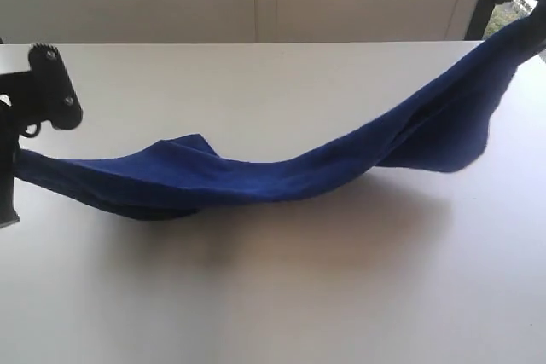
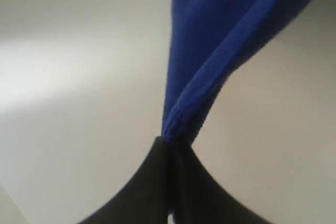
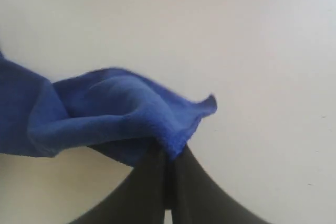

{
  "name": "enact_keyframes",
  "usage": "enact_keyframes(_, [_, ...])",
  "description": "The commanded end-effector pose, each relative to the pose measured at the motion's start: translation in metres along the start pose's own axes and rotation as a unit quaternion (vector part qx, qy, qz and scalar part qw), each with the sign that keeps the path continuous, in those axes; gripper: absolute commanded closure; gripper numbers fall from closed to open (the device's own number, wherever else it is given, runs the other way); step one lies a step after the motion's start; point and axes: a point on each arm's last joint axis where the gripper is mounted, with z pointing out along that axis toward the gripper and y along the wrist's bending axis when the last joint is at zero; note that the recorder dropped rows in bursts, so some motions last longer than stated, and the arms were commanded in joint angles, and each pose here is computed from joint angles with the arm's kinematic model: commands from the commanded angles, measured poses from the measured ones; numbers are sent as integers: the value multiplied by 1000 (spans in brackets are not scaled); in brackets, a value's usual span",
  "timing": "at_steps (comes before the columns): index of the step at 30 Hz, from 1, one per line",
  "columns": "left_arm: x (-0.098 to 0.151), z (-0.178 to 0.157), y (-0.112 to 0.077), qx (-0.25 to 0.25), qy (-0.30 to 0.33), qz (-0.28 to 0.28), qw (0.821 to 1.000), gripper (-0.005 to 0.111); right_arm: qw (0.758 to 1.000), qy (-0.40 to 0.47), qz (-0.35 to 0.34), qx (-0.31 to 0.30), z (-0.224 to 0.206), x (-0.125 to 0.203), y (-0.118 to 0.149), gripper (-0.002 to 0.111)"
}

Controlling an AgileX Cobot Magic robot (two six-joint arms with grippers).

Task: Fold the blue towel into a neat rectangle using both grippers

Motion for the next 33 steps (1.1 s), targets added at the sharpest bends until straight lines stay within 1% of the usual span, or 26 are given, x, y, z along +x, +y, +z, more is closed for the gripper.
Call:
enact_keyframes(1, [14,-32,10,-46,-33,-24,998,107,999,-31,0,30,-33,9,-8,108])
enact_keyframes(6, [33,-63,22,-121,-68,-72,988,107,998,-56,-3,32,-56,18,-4,108])
enact_keyframes(9, [44,-79,29,-168,-88,-116,975,107,997,-64,10,36,-66,23,-3,108])
enact_keyframes(11, [50,-88,31,-182,-101,-138,968,107,998,-58,13,35,-71,27,-2,108])
enact_keyframes(15, [60,-96,30,-188,-97,-153,965,107,998,-46,21,32,-81,36,1,108])
enact_keyframes(18, [67,-101,28,-183,-96,-165,964,107,997,-60,18,39,-94,43,3,108])
enact_keyframes(20, [69,-105,24,-167,-108,-164,966,107,996,-75,18,40,-103,48,5,108])
enact_keyframes(23, [72,-110,14,-121,-128,-164,970,107,993,-107,19,41,-123,60,9,108])
enact_keyframes(27, [71,-110,1,-54,-137,-142,979,107,990,-130,18,42,-137,81,13,108])
enact_keyframes(28, [69,-109,-1,-44,-144,-137,979,107,991,-127,18,42,-136,85,13,108])
enact_keyframes(30, [62,-101,-3,-41,-157,-124,979,107,993,-105,21,42,-124,92,12,108])
enact_keyframes(33, [51,-83,-7,-32,-152,-113,981,107,998,-47,30,39,-93,99,7,108])
